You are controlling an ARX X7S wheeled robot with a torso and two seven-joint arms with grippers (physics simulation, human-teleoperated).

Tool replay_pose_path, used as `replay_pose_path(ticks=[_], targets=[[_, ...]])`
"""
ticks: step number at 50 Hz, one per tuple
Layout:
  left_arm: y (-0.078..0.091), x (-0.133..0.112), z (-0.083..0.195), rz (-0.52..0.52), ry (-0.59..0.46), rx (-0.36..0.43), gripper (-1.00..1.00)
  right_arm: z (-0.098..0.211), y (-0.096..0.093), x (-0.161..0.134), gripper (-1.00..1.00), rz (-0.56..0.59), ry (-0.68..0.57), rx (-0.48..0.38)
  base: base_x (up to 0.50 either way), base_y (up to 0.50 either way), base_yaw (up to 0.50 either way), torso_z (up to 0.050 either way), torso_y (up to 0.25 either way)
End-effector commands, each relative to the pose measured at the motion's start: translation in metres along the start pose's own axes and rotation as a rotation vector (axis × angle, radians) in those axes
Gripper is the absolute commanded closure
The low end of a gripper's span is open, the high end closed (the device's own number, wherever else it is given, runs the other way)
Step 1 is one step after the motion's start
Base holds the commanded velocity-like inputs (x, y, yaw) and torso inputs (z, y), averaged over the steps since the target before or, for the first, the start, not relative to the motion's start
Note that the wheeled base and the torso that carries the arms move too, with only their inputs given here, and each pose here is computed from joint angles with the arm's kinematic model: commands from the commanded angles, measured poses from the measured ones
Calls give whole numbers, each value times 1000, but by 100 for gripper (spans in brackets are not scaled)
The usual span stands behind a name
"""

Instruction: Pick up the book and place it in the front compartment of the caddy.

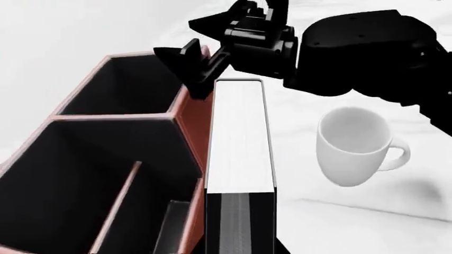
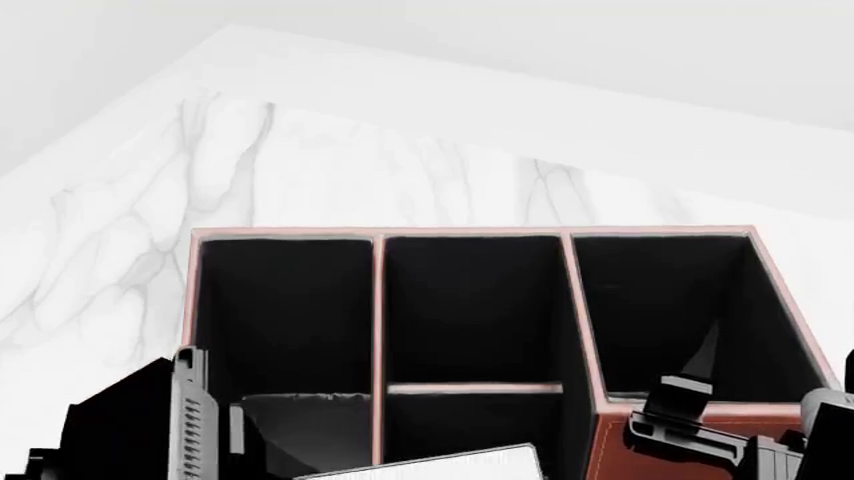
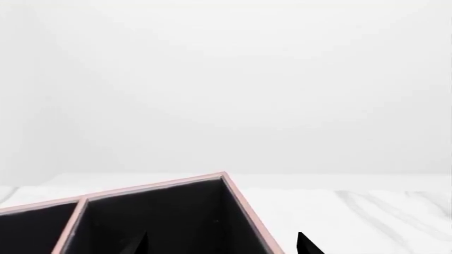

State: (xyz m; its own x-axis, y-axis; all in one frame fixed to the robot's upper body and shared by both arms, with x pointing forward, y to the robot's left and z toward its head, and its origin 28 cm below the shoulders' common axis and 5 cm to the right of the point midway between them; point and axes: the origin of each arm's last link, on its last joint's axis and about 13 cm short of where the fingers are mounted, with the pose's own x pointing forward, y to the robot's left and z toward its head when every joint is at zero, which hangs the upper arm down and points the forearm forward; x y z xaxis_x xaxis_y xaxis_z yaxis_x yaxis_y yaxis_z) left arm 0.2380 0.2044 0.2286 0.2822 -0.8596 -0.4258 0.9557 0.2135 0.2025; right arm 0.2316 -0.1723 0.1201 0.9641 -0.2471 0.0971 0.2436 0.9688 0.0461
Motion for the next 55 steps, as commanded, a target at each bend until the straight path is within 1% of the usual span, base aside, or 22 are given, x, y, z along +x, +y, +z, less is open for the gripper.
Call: replay_pose_path(ticks=[1, 4, 6, 11, 12, 13, 22, 26, 27, 29, 33, 36, 42, 46, 49, 55], targets=[[23, -9, 26, 85, -76, 86, 100, -1, 0, 0, -100, -2, -1, -5, 0, 0, 0, 0, 0], [26, -11, 29, 77, -42, 124, 100, 0, 0, 0, -100, 0, -3, -9, 0, 0, 0, 0, 0], [29, -11, 32, 76, -41, 131, 100, 0, 0, 0, -100, 0, -2, -9, 0, 0, 0, 0, 0], [42, -11, 40, 101, -37, 168, 100, 0, -2, 0, -100, -6, -4, -10, 0, 0, 0, 0, 2], [42, -11, 40, 101, -37, 168, 100, 0, -2, 0, -100, -6, -4, -10, 0, 0, 0, 0, 0], [46, -10, 41, 116, -50, 199, 100, -1, -2, 1, -100, -9, -3, -10, 0, 0, 0, 0, 0], [57, -7, 48, 133, -33, 236, 100, -2, -5, 2, -100, -20, -2, -8, 0, 0, 0, 0, 1], [61, -5, 46, 145, -32, 268, 100, -2, -6, 2, -100, -29, -1, -10, 0, 0, 0, 0, 0], [62, -4, 46, 147, -29, 265, 100, -2, -7, 2, -100, -32, -1, -10, 0, 0, 0, 0, 0], [64, -2, 45, 163, -34, 301, 100, -2, -7, 2, -100, -35, -3, -10, 0, 0, 0, 0, 5], [68, 2, 41, 168, -30, 346, 100, -4, -8, 2, -100, -38, -1, -10, 0, 0, 0, 0, 0], [73, 5, 38, 184, -33, 364, 100, -4, -9, 3, -100, -44, -1, -10, 0, 0, 0, 0, 0], [80, 10, 36, 204, -56, 381, 100, -2, -16, 5, -100, -92, -9, -10, 0, 0, 0, 0, 2], [82, 12, 35, 206, -69, 386, 100, -1, -18, 5, -100, -108, -15, -12, 0, 0, 0, 0, 3], [82, 18, 28, 195, -71, 425, 100, -1, -19, 6, -100, -119, -21, -12, 0, 0, 0, 0, 0], [85, 24, 25, 205, -81, 456, 100, -2, -22, 6, -100, -131, -19, -10, 0, 0, 0, 0, 2]])
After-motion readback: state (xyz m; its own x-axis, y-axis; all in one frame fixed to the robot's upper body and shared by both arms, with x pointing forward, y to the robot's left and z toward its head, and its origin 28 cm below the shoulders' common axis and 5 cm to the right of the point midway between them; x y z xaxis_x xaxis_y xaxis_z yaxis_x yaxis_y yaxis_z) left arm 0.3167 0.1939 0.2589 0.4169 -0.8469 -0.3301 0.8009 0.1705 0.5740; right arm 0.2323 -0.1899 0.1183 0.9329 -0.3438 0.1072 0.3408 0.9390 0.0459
